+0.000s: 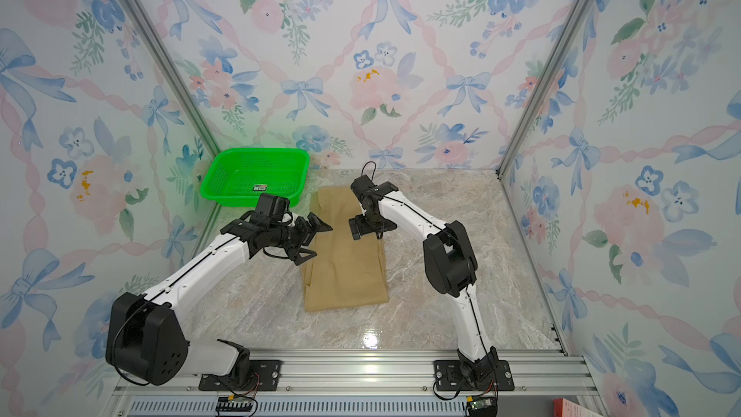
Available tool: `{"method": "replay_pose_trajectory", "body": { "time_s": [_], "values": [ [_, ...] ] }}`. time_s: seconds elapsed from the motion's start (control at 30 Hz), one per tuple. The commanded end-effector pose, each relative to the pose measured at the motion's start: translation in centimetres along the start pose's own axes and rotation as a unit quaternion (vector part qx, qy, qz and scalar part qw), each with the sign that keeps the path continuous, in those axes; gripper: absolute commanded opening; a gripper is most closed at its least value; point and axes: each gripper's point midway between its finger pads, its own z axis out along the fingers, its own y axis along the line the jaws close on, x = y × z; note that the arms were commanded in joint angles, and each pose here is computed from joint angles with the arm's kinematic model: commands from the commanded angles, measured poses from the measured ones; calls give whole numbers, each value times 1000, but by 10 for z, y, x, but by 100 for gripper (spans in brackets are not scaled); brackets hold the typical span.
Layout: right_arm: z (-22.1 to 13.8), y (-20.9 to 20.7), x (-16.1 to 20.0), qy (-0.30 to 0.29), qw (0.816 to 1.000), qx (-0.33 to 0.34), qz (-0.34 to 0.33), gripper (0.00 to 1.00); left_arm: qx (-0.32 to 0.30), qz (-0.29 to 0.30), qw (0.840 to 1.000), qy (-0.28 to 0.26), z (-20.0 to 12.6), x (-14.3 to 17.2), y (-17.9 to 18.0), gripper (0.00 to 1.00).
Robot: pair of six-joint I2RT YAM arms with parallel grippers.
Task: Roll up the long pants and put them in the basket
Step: Adjust the long pant at the center of the board, then roll the long pant at the center of the board.
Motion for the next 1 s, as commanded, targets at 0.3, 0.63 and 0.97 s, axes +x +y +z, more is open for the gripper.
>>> {"method": "replay_pose_trajectory", "body": {
  "time_s": [0.3,0.63,0.97],
  "values": [
    [-12,2,2,11,1000,-9,25,100,-45,-117,992,18,14,42,98,85],
    [-10,6,13,17,999,-9,26,100,-92,-146,984,33,17,58,134,79],
    [-9,7,16,20,999,-7,26,100,-131,-133,982,36,31,65,149,75]
  ]
}}
